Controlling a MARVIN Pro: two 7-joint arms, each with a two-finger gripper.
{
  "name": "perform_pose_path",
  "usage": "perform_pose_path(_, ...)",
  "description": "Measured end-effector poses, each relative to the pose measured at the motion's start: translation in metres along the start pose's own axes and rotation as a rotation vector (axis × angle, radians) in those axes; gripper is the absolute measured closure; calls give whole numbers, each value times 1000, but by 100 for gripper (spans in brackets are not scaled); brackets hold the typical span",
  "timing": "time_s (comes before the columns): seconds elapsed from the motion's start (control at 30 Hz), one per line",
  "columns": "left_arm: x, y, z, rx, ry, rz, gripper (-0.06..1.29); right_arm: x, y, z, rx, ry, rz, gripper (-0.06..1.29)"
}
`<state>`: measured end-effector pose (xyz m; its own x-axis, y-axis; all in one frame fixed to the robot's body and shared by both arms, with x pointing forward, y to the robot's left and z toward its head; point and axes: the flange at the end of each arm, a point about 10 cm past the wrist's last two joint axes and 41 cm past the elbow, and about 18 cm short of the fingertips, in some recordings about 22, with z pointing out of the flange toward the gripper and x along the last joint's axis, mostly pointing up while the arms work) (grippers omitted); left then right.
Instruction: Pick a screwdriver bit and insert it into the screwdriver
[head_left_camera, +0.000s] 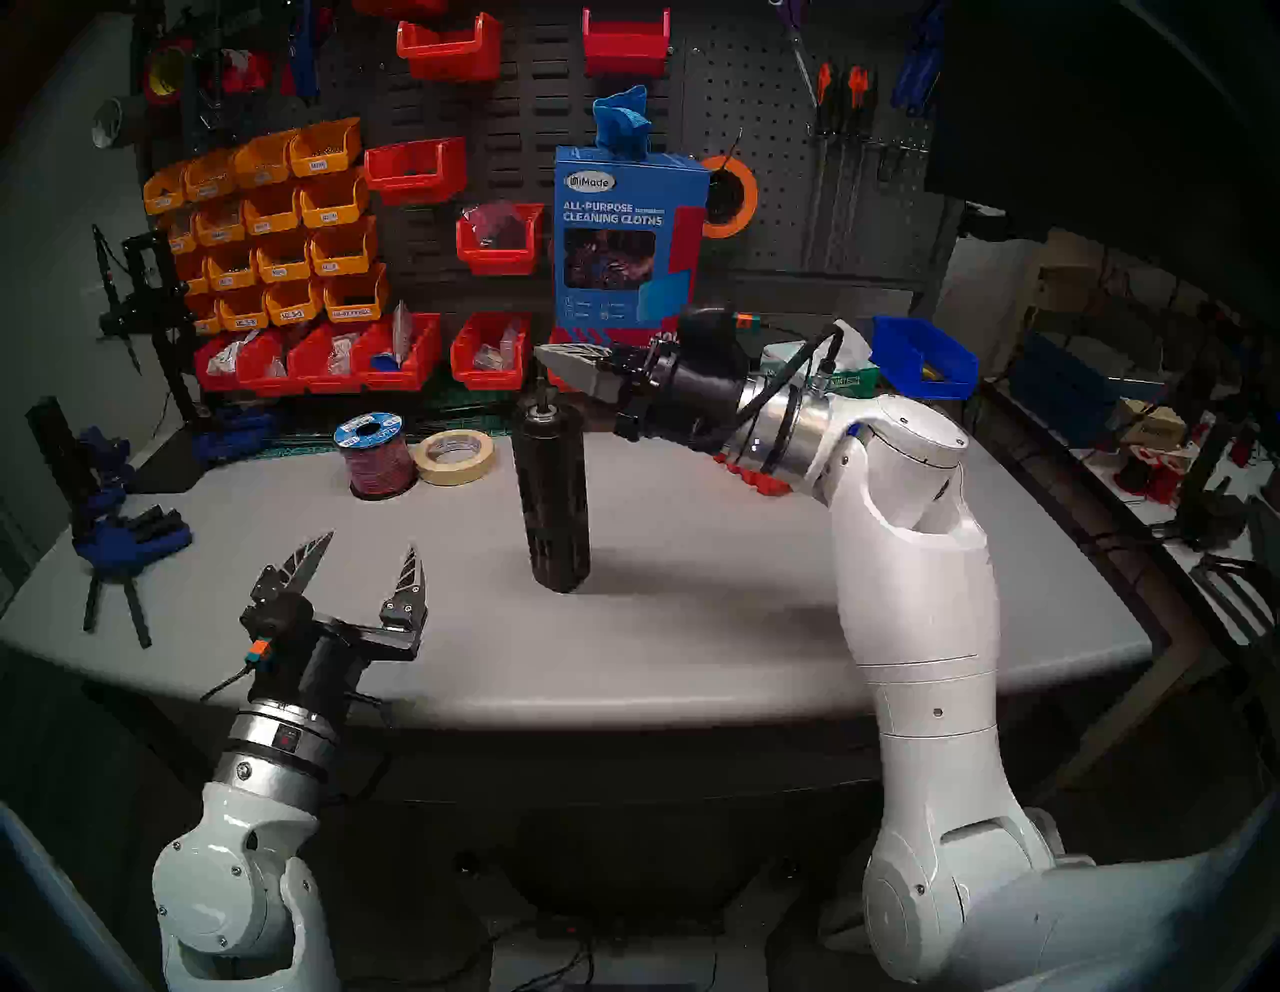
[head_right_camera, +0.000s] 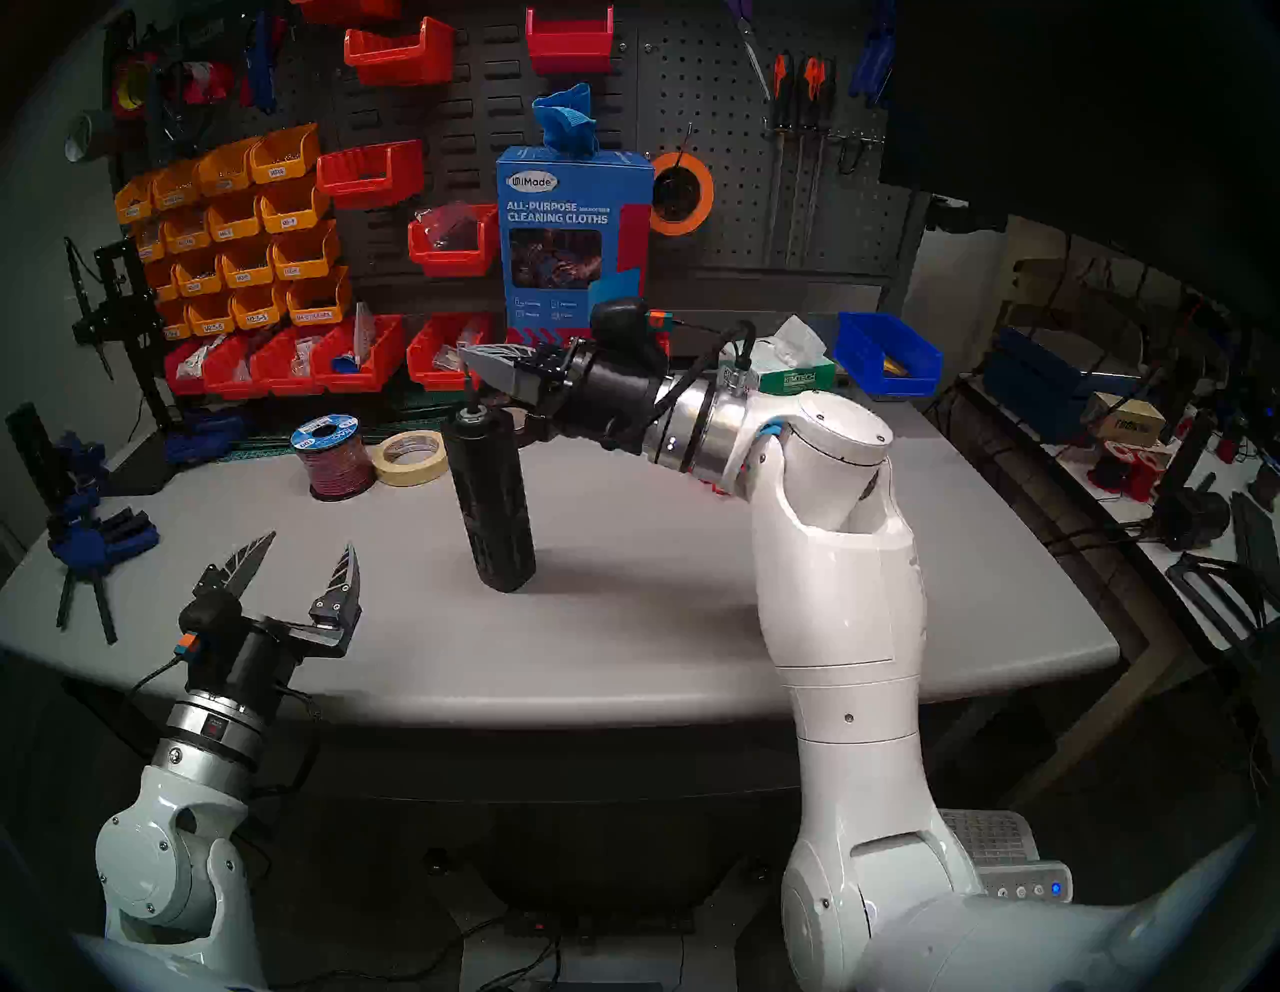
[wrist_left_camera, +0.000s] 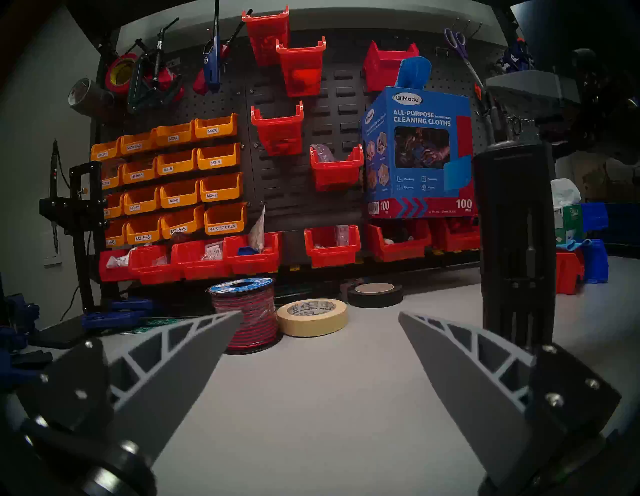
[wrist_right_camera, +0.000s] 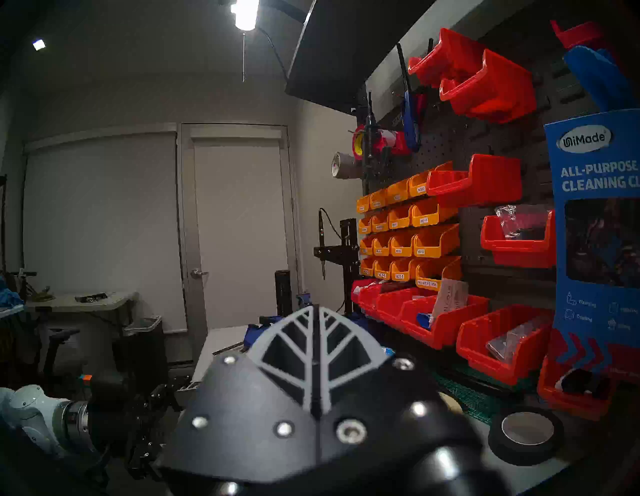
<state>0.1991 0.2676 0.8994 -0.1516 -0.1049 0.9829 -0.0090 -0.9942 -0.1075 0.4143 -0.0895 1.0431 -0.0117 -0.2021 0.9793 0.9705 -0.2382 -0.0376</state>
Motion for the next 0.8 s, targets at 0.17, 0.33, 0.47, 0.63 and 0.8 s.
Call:
perform_pose_path(0.17,0,0,0,0,0,0,0,1,-1,-1,-2,-5,8,127)
perform_pose_path(0.33,0,0,0,-1,0,0,0,2,-3,-3,-4,-10,16,127)
perform_pose_path(0.47,0,0,0,-1,0,0,0,2,-3,-4,-6,-16,22,127)
perform_pose_path(0.63,0,0,0,0,0,0,0,1,-3,-4,-8,-22,27,127)
perform_pose_path(0.8,0,0,0,0,0,0,0,1,-4,-4,-6,-26,28,127)
